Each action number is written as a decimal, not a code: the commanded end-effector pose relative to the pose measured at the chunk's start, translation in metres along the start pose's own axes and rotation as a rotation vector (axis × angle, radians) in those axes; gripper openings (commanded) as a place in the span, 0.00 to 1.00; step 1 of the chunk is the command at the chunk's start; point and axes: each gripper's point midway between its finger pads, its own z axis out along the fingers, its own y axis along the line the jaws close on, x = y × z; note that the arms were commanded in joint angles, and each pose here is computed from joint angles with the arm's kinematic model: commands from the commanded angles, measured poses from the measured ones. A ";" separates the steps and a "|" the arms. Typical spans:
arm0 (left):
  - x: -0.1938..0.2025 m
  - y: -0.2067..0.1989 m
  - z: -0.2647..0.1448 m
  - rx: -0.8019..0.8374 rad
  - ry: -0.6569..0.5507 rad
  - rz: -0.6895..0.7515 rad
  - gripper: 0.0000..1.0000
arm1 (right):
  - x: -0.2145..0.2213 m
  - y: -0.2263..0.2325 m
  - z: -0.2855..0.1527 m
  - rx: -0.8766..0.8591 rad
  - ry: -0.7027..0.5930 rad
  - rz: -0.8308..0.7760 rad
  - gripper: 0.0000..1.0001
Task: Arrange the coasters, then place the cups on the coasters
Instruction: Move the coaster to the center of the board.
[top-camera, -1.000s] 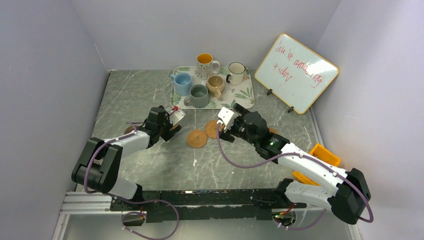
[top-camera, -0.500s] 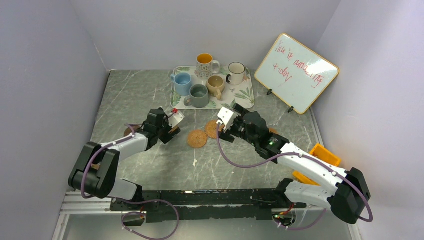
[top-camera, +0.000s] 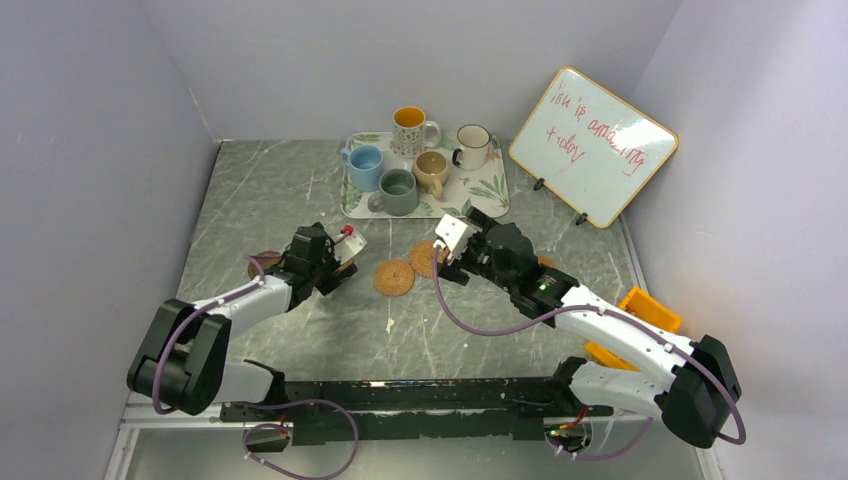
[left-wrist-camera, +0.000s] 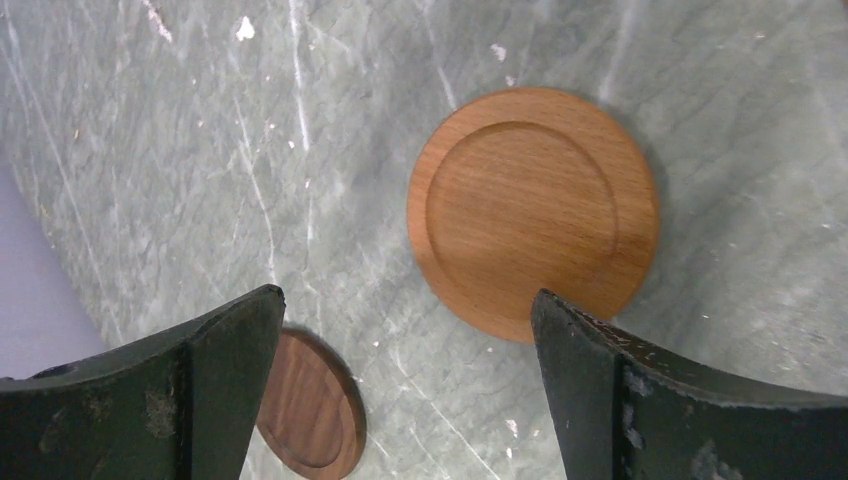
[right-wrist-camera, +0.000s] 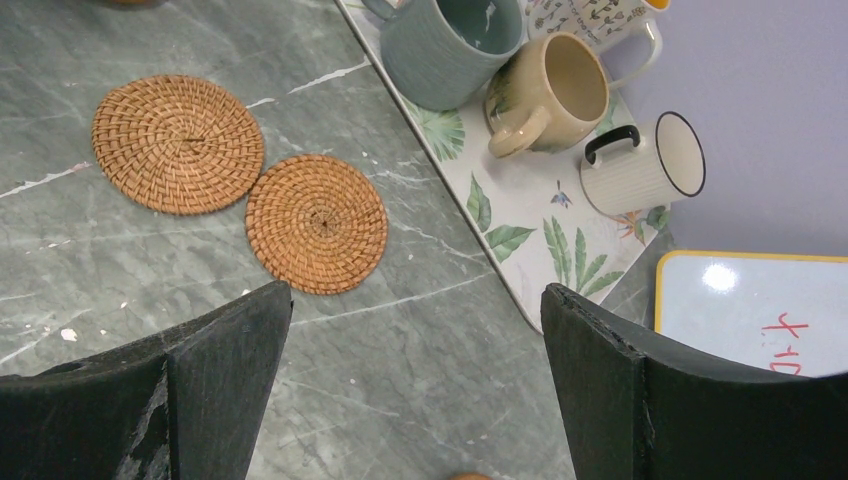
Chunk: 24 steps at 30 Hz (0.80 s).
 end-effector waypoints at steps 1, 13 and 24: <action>0.025 0.003 0.003 -0.055 0.106 0.012 1.00 | -0.011 -0.003 0.001 0.012 -0.042 -0.001 0.98; 0.035 0.028 0.010 -0.200 0.187 0.010 1.00 | -0.012 -0.003 0.000 0.007 -0.048 0.000 0.98; 0.044 0.036 0.006 -0.258 0.220 0.030 1.00 | -0.012 -0.002 0.001 0.003 -0.047 0.000 0.98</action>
